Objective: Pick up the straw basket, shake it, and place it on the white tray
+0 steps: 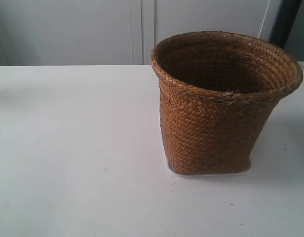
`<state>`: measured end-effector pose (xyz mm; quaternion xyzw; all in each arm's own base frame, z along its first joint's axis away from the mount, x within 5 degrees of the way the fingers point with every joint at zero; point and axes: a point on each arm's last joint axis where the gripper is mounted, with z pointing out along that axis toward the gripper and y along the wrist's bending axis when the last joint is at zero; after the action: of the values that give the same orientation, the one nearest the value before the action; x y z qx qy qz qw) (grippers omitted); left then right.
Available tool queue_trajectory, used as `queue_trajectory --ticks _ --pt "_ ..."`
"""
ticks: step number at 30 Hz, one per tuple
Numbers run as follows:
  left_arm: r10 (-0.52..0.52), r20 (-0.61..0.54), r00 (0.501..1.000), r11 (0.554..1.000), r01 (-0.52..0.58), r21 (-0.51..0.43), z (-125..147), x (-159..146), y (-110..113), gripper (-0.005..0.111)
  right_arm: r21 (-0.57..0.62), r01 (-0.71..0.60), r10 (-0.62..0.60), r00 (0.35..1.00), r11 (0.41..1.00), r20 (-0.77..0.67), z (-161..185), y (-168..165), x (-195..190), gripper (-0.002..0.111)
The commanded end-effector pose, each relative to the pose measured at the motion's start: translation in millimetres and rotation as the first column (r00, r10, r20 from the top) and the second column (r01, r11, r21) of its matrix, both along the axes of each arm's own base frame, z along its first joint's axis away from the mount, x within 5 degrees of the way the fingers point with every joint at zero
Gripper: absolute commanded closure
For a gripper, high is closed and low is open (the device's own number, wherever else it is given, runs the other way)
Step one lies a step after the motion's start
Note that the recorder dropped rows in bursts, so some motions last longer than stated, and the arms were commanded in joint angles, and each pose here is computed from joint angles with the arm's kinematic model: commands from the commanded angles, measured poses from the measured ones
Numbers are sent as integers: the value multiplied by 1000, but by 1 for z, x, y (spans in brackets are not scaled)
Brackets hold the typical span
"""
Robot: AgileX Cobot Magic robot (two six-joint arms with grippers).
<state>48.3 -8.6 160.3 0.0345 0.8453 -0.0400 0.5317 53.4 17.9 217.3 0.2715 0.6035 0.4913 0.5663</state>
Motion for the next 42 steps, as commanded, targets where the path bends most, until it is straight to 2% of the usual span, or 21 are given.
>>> queue_trajectory --ticks 1,4,10,12,15,18,20,21,24,27,29,30,32,36,39,42 --pt "-3 -29 1000 1000 3 -9 -3 -1 -1 44 100 6 -3 999 995 -34 -1 -2 0 28" --pt "-3 -29 1000 1000 3 -9 -3 -1 -1 44 112 -3 7 1000 994 -30 0 -1 0 28" --pt "-3 -29 1000 1000 3 -9 -3 -1 -1 44 123 -173 159 981 977 112 12 11 -8 28" --pt "-3 -29 1000 1000 3 -9 -3 -1 -1 44 88 -211 195 967 973 161 15 15 -10 28" --pt "-3 -29 1000 1000 3 -9 -3 -1 -1 44 -47 -214 218 941 976 258 20 18 -14 28" --pt "-3 -29 1000 1000 3 -9 -3 -1 -1 44 -330 -72 214 884 941 416 25 20 -18 28" --pt "-3 -29 1000 1000 3 -9 -3 -1 -1 44 -526 116 231 805 842 547 29 21 -21 28" --pt "-3 -29 1000 1000 3 -9 -3 -1 -1 44 -600 209 235 784 773 575 28 21 -20 28" --pt "-3 -29 1000 1000 3 -9 -3 -1 -1 44 -710 404 235 750 577 618 27 18 -17 28" --pt "-3 -29 1000 1000 3 -9 -3 -1 -1 44 -759 508 192 765 407 615 24 11 -12 28" --pt "-3 -29 1000 1000 3 -9 -3 -1 -1 44 -791 499 134 810 353 571 19 5 -7 28" --pt "-3 -29 1000 1000 3 -9 -3 -1 -1 44 -808 472 95 841 352 533 16 2 -5 28" --pt "-3 -29 1000 1000 3 -9 -3 -1 -1 44 -809 382 6 903 446 429 9 -4 -1 28" --pt "-3 -29 1000 1000 3 -9 -3 -1 -1 44 -815 240 -22 963 528 269 -4 -5 1 28" --pt "-3 -29 1000 1000 3 -9 -3 -1 -1 44 -860 96 21 992 501 123 -18 -1 0 28" --pt "-3 -29 1000 1000 3 -9 -3 -1 -1 44 -889 38 38 997 457 63 -25 -1 0 28"
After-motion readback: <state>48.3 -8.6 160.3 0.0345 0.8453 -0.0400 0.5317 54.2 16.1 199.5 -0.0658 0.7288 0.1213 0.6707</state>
